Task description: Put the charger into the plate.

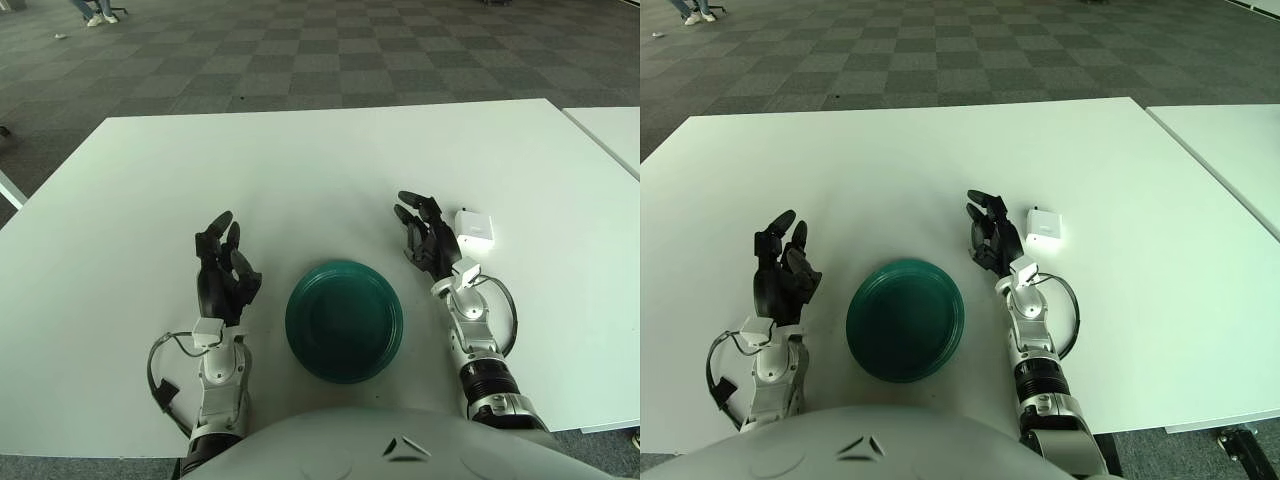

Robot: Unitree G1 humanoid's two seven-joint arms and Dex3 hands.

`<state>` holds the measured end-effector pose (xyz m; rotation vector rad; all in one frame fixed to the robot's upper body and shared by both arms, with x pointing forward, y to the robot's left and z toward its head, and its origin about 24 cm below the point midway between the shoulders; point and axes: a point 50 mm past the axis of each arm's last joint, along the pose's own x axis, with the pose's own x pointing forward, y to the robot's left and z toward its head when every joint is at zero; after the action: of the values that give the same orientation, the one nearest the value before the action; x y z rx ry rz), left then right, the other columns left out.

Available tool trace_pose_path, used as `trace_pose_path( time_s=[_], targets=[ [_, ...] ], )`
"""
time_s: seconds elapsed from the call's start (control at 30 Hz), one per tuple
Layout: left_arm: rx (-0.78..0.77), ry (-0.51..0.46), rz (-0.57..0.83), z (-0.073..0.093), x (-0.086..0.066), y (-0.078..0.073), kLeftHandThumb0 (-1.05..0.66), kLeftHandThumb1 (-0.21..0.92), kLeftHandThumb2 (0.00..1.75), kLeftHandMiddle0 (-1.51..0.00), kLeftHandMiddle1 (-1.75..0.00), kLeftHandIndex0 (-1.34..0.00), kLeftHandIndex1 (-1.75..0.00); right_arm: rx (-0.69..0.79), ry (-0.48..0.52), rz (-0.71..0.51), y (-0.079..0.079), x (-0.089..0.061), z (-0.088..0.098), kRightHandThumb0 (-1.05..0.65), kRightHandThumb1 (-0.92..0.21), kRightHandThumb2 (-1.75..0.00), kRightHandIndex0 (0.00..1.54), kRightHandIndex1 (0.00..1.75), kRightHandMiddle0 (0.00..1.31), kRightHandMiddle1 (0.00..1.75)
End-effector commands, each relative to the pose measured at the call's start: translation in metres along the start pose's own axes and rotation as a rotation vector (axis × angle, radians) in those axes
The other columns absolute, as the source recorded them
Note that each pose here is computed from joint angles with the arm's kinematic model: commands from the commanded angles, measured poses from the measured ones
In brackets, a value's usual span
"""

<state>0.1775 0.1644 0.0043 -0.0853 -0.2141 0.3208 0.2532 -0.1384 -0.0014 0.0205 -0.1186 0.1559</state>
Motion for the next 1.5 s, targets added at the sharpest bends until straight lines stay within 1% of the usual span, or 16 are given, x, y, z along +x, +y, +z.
trace_pose_path(
  time_s=[0.0,0.17,0.3,0.37,0.4,0.53,0.57,0.63,0.73,0.93,1.07,1.17,1.23,1.33,1.4,1.47],
  targets=[
    [-0.005,0.365,0.055,-0.054,-0.066,0.006,-0.81,0.92,0.97,-0.38,-0.06,0.00,-0.98,0.098,0.245,-0.062,0.012,-0.061,-0.055,-0.90,-0.92,-0.82,0.27,0.04,0.00,0.75],
    [-0.004,0.371,0.052,-0.055,-0.065,0.006,-0.82,0.92,0.98,-0.38,-0.07,0.00,-1.01,0.024,0.144,-0.031,0.020,-0.049,-0.039,-0.90,-0.92,-0.81,0.30,0.05,0.00,0.77],
    [-0.002,0.376,0.050,-0.056,-0.065,0.007,-0.84,0.92,0.98,-0.39,-0.07,-0.02,-1.04,-0.148,0.020,-0.009,0.011,-0.045,-0.019,-0.92,-0.92,-0.81,0.32,0.06,0.00,0.79],
    [-0.003,0.378,0.052,-0.056,-0.064,0.007,-0.84,0.92,0.98,-0.40,-0.07,-0.03,-1.05,-0.286,-0.134,0.005,0.003,-0.036,0.010,-0.92,-0.92,-0.81,0.34,0.06,0.00,0.79],
    [-0.003,0.379,0.052,-0.056,-0.064,0.007,-0.85,0.92,0.98,-0.40,-0.08,-0.04,-1.06,-0.322,-0.181,0.009,0.002,-0.033,0.019,-0.91,-0.92,-0.79,0.35,0.07,0.00,0.80],
    [-0.001,0.373,0.052,-0.056,-0.063,0.007,-0.85,0.92,0.97,-0.40,-0.08,-0.04,-1.07,-0.373,-0.312,0.010,0.003,-0.023,0.037,-0.86,-0.92,-0.72,0.37,0.08,0.00,0.81],
    [0.001,0.366,0.051,-0.055,-0.062,0.007,-0.85,0.92,0.97,-0.40,-0.08,-0.04,-1.07,-0.405,-0.379,-0.001,0.002,-0.020,0.044,-0.85,-0.92,-0.70,0.38,0.08,0.00,0.82],
    [0.005,0.358,0.048,-0.054,-0.061,0.007,-0.84,0.92,0.96,-0.40,-0.07,-0.03,-1.06,-0.467,-0.476,-0.018,0.002,-0.020,0.055,-0.78,-0.92,-0.61,0.40,0.09,0.00,0.80],
    [0.010,0.356,0.040,-0.054,-0.060,0.008,-0.85,0.92,0.95,-0.38,-0.07,-0.01,-1.05,-0.557,-0.556,-0.028,0.005,-0.021,0.061,-0.72,-0.92,-0.56,0.40,0.09,0.00,0.79],
    [0.009,0.363,0.032,-0.055,-0.059,0.010,-0.85,0.92,0.94,-0.36,-0.06,0.00,-1.04,-0.686,-0.621,-0.019,0.009,-0.023,0.063,-0.69,-0.92,-0.54,0.44,0.11,0.00,0.87],
    [0.007,0.360,0.028,-0.056,-0.057,0.012,-0.85,0.92,0.94,-0.36,-0.06,0.00,-1.03,-0.871,-0.669,-0.030,0.014,-0.019,0.063,-0.71,-0.92,-0.58,0.48,0.14,0.00,1.00],
    [0.008,0.349,0.028,-0.053,-0.056,0.011,-0.84,0.92,0.94,-0.37,-0.06,0.00,-1.04,-1.040,-0.696,-0.062,0.020,-0.012,0.062,-0.76,-0.92,-0.65,0.47,0.15,0.00,1.04],
    [0.009,0.347,0.028,-0.053,-0.056,0.012,-0.84,0.92,0.94,-0.37,-0.06,0.00,-1.04,-1.091,-0.703,-0.075,0.022,-0.010,0.061,-0.78,-0.92,-0.68,0.46,0.15,0.00,1.05],
    [0.015,0.338,0.028,-0.051,-0.056,0.012,-0.84,0.92,0.94,-0.37,-0.06,-0.01,-1.05,-1.193,-0.684,-0.095,0.021,-0.004,0.060,-0.81,-0.92,-0.73,0.45,0.15,0.00,1.05],
    [0.020,0.335,0.030,-0.050,-0.056,0.013,-0.84,0.92,0.94,-0.37,-0.06,-0.02,-1.06,-1.263,-0.640,-0.105,0.016,0.003,0.060,-0.83,-0.92,-0.74,0.44,0.15,0.00,1.04],
    [0.024,0.334,0.031,-0.049,-0.057,0.014,-0.84,0.92,0.95,-0.37,-0.06,-0.02,-1.06,-1.317,-0.584,-0.114,0.005,0.007,0.057,-0.86,-0.92,-0.74,0.42,0.14,0.00,1.02]
  ],
)
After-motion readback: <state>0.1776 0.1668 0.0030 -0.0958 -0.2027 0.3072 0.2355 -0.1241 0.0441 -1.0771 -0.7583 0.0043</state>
